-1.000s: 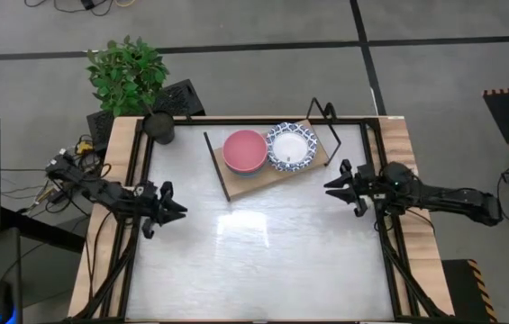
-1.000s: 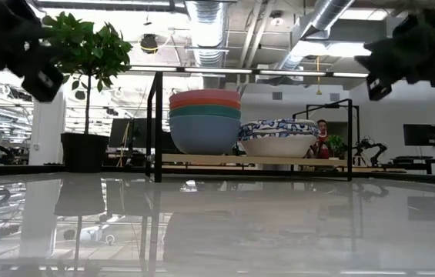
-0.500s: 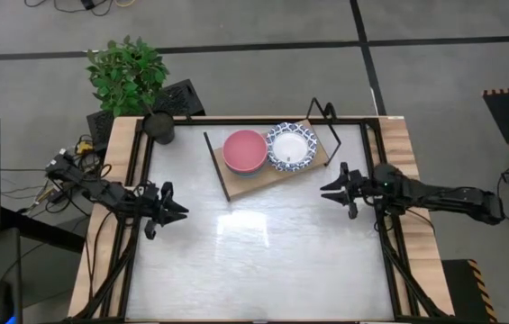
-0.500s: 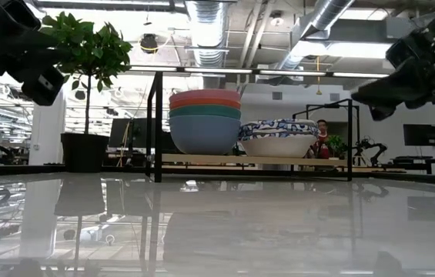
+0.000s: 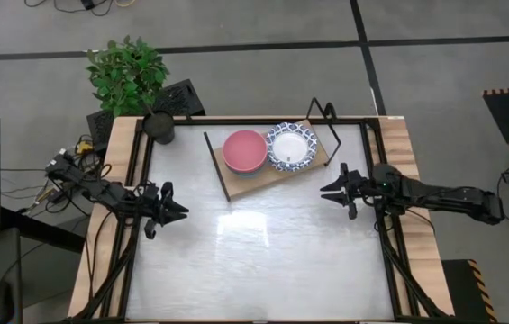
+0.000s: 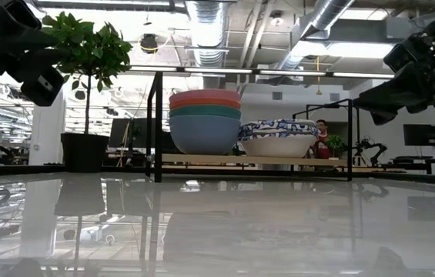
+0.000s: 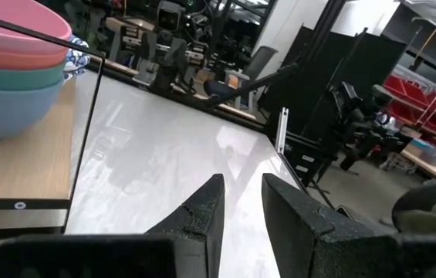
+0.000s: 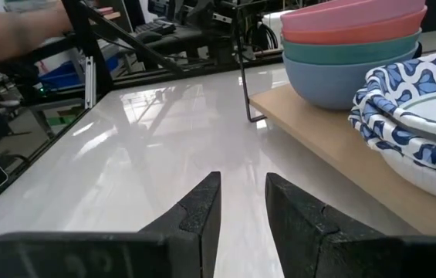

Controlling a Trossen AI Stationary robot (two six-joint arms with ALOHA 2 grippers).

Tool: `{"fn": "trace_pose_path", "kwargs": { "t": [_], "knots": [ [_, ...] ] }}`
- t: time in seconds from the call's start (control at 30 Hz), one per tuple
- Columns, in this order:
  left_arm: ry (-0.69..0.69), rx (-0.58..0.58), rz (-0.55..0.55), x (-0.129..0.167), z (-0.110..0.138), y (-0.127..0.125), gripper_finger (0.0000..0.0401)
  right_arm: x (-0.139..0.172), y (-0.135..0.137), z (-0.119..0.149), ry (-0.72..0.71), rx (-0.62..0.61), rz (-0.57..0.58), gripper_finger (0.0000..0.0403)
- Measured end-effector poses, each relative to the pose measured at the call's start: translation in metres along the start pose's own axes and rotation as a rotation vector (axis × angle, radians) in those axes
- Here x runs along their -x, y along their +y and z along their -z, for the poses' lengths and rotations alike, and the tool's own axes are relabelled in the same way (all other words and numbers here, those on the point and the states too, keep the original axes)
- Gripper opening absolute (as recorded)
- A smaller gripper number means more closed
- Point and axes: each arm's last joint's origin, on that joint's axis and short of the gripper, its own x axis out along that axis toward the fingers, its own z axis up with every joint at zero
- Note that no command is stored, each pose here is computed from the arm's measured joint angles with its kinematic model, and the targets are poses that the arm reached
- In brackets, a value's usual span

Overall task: Place and stack bowls onto a shelf
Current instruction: Return to Home Position

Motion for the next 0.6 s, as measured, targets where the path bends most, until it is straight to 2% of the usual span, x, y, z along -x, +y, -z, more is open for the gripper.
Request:
{"fn": "trace_pose_path", "kwargs": {
  "t": [0.6],
  "knots": [
    [0.001,0.0,-0.001,0.0,0.0002,0.0001,0.0077,0.0,-0.0001,0.0009,0.006,-0.002,0.0,0.0129]
  ]
}}
